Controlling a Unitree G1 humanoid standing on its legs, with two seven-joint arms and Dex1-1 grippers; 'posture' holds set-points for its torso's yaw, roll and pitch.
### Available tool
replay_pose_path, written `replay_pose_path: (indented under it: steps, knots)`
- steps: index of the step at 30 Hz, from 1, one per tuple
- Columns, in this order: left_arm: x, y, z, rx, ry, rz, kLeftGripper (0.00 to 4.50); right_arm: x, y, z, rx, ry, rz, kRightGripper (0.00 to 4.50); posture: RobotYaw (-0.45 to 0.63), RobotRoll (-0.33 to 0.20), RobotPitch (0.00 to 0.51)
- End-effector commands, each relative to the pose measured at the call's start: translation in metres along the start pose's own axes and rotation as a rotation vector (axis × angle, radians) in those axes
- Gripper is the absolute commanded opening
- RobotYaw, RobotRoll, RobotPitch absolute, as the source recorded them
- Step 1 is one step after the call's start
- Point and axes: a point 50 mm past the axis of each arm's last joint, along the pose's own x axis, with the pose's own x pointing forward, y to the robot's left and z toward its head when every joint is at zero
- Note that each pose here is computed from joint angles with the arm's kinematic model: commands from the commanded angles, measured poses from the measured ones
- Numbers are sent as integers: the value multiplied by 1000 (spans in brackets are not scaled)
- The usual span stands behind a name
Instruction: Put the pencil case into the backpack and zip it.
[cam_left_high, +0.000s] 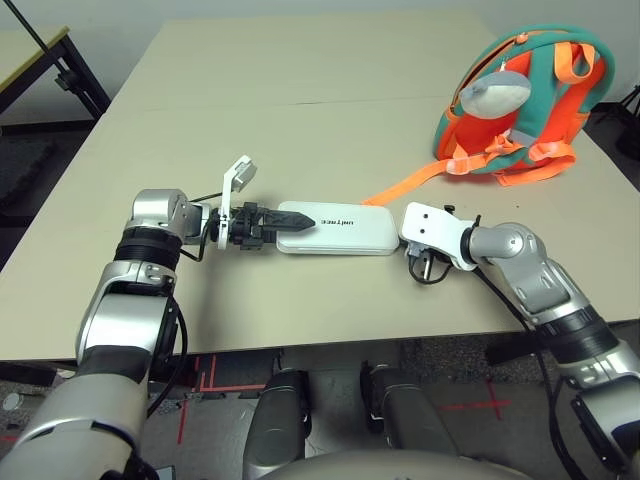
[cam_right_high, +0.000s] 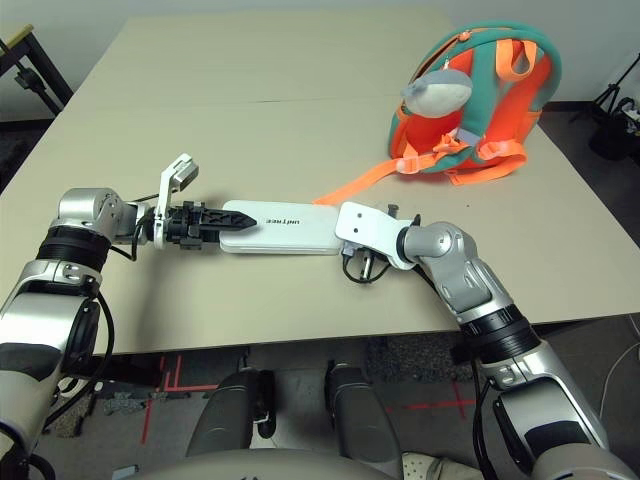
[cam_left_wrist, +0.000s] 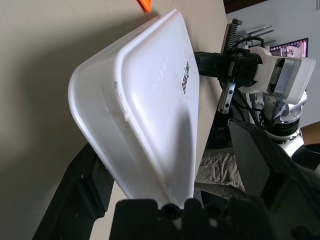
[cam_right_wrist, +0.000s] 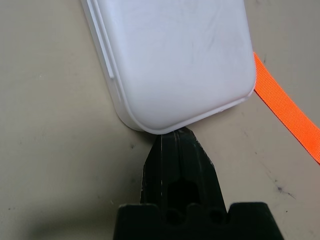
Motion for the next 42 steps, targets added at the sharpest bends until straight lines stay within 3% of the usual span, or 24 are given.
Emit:
replay_pose_path:
  steps: [1,8,9,11,15,18,23,27,31,36,40,42]
  knots:
    - [0,-5,2,17,7,-19,4321,5,5,3,-3,-23,33,0,79,0,126]
    - [1,-5,3,20,0,-12,4321,4,4,3,-6,-22,31,0,76,0,122]
    - [1,-5,4,18,-1,-12,4165,4,4,3,-7,-21,31,0,76,0,122]
    - [1,-5,4,21,-3,-16,3691,4,4,3,-9,-19,32,0,75,0,120]
    - [2,-5,4,26,-13,-24,2104,2,3,2,-12,-14,31,0,76,0,119]
    - [2,-6,7,36,-34,-28,1273,0,1,1,-13,-11,27,0,77,0,118]
    - [0,-10,15,71,-100,-47,1273,-10,-7,-9,26,13,-28,0,82,0,120]
    - [-4,-21,27,123,-172,-70,1273,-29,-21,-25,154,14,-166,0,87,0,123]
    - [-10,-35,44,188,-286,-84,1273,-59,-37,-39,351,-51,-354,956,86,0,125]
    - [-16,-61,58,332,-370,-114,1273,-114,-48,-60,548,-104,-609,2915,68,0,126]
    - [-13,-78,57,403,-405,-147,1273,-145,-51,-76,669,-138,-783,4406,66,0,128]
    - [-11,-85,56,423,-428,-159,1273,-153,-54,-80,712,-154,-859,4500,65,0,127]
